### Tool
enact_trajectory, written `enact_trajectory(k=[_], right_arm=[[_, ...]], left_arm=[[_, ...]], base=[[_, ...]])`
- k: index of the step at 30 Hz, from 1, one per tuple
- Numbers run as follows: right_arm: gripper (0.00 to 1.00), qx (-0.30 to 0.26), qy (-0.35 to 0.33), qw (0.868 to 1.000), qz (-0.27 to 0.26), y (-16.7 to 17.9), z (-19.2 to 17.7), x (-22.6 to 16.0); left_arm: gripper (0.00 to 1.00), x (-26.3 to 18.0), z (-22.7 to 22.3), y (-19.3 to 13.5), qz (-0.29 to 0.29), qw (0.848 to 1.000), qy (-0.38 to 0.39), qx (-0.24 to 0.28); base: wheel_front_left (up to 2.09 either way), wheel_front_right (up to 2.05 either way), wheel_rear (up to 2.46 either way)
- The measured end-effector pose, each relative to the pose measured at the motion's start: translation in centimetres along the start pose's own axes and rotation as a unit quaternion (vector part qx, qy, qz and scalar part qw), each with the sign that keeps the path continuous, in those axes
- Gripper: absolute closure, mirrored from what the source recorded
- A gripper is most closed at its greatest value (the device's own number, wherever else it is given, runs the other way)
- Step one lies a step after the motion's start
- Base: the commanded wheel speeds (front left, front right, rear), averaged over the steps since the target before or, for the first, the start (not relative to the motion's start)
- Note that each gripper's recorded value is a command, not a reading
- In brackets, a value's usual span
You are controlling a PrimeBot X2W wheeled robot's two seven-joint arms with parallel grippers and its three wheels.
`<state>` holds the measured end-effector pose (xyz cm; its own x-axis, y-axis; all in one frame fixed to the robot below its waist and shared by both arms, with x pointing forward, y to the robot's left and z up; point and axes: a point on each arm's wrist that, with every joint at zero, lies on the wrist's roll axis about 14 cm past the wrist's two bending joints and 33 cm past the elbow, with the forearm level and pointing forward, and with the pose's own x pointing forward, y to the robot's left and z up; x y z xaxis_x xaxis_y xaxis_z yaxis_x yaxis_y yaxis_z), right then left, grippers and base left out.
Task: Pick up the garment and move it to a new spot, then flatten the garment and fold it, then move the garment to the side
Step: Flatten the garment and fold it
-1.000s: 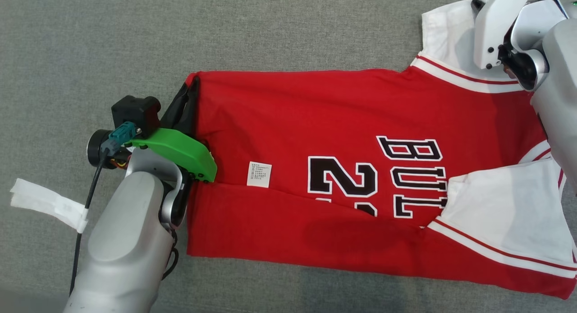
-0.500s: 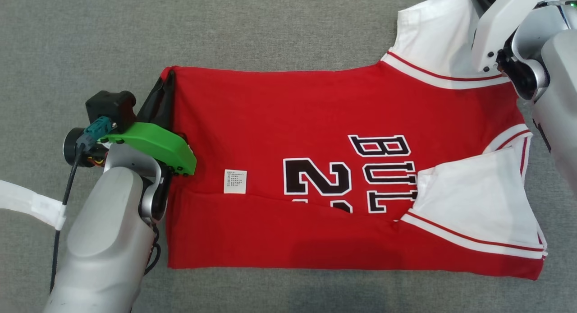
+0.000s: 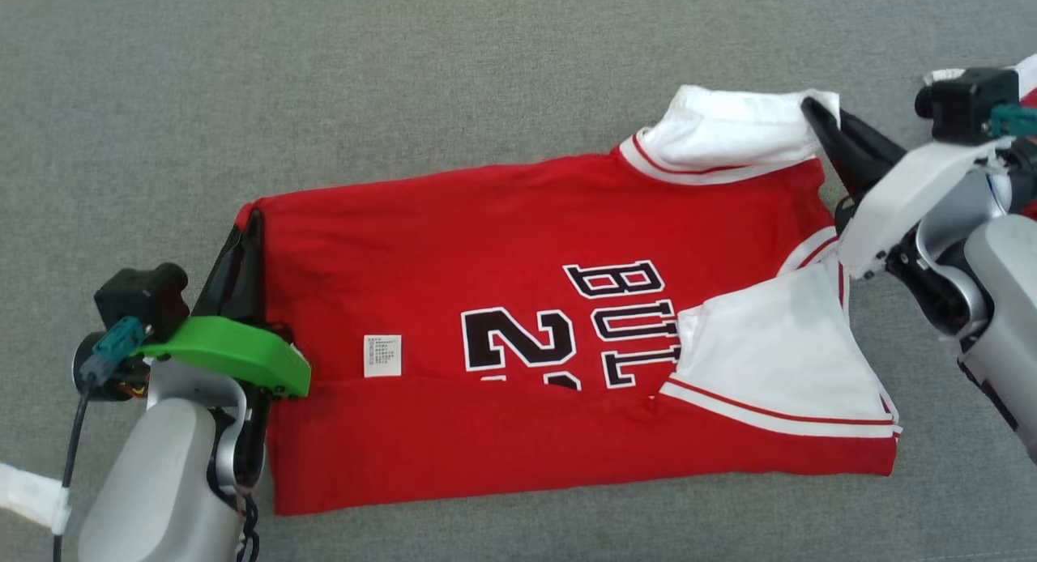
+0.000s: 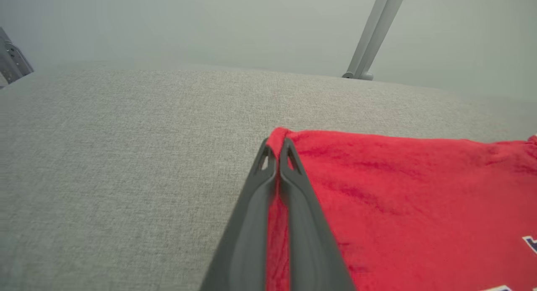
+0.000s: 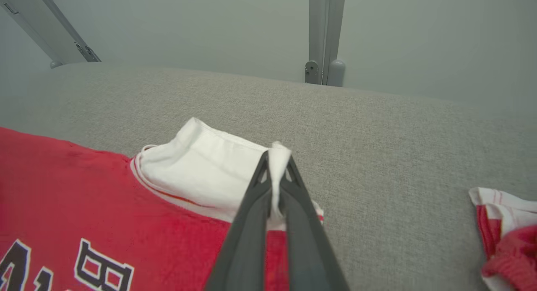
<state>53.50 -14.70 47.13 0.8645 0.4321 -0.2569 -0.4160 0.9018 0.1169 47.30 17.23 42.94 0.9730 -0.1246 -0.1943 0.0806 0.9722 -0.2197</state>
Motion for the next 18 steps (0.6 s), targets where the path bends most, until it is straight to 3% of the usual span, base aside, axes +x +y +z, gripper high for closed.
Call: enact_trajectory(k=[10,18], right_arm=[[1.0,0.045,-0.016,0.999,-0.01,1.7,-2.1,-7.5],[1.0,0.082,-0.002,0.996,-0.031,3.1,-4.6,-10.4]], left_arm=[[1.0,-4.6,0.0,-0.4,0.019,0.999,-0.004,-0.048],[1.0,-7.4,-2.8,-0.8,0.03,0.996,0.032,-0.076]], base=[[0.0,0.0,0.0],[0.0,0.0,0.0]])
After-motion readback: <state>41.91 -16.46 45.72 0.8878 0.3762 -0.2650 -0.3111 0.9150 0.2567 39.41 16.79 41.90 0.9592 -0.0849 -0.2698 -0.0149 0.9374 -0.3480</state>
